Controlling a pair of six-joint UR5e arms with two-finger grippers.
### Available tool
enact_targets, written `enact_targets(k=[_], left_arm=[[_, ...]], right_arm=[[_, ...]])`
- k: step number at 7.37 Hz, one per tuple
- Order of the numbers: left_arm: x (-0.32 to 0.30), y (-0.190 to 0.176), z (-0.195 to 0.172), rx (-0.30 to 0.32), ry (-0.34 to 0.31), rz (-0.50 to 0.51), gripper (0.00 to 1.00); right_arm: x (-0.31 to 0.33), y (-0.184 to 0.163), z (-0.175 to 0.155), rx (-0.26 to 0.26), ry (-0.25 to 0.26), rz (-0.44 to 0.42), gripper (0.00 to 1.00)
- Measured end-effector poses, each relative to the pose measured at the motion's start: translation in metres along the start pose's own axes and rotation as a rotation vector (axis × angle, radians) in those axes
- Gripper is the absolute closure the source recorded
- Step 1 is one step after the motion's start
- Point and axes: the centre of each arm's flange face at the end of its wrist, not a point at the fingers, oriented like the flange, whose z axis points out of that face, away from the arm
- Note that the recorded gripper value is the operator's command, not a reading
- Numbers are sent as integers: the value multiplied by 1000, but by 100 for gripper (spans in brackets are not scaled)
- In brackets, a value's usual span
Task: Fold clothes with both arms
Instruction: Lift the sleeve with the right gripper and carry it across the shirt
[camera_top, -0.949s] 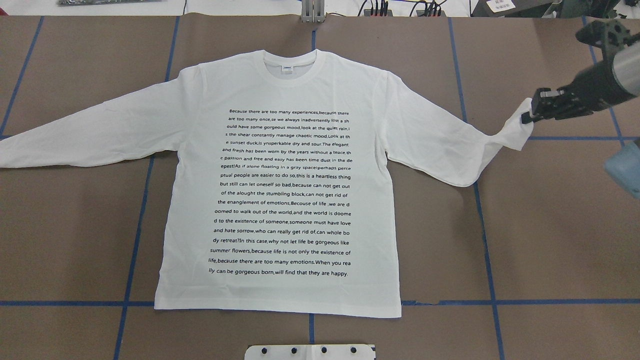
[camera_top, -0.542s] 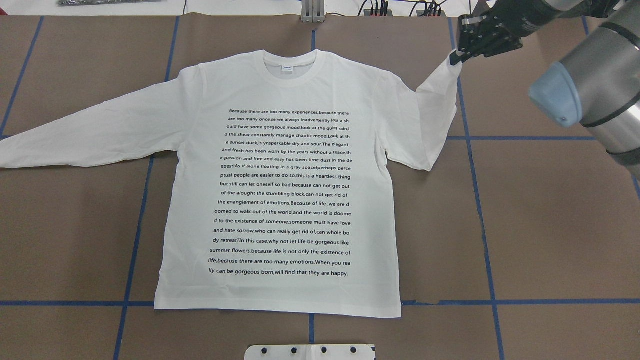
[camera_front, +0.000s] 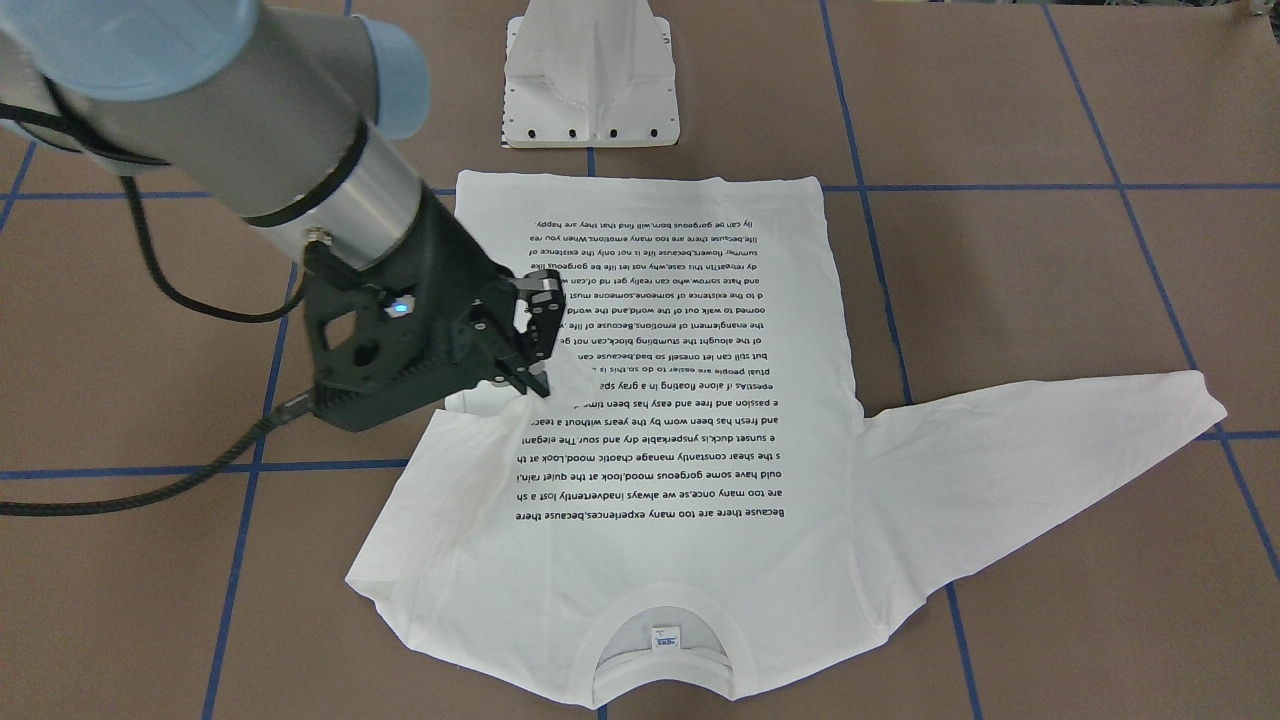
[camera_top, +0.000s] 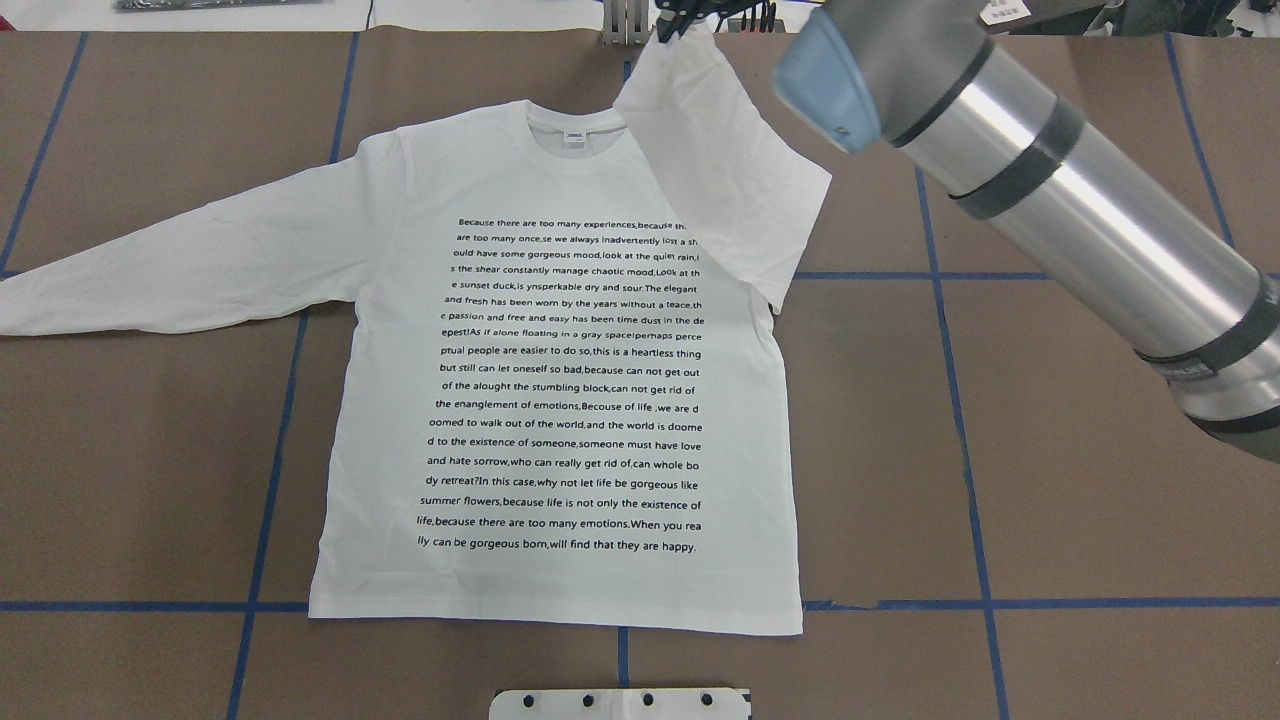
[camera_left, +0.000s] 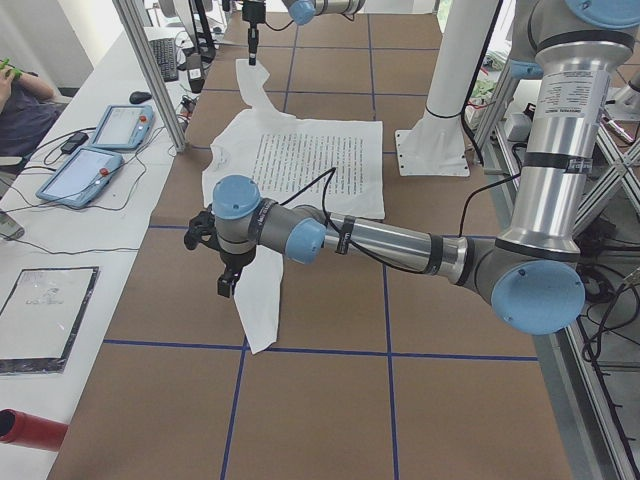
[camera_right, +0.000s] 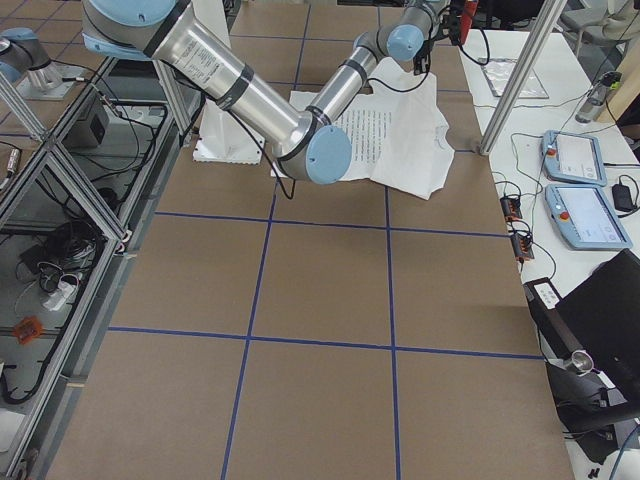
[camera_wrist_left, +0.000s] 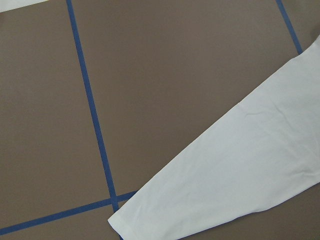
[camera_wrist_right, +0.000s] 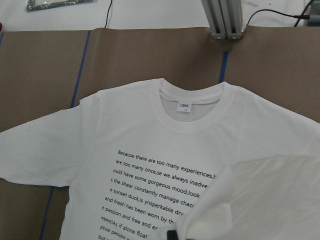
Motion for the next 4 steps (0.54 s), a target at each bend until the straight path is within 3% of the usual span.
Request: enact_targets(k=[2, 4], left_arm=[[0, -1, 0, 2, 0, -29, 1], [1, -2, 0, 3, 2, -54, 1]], right_arm=[[-74, 6, 67, -2, 37, -54, 100], [-89, 24, 124, -19, 84, -72, 100]])
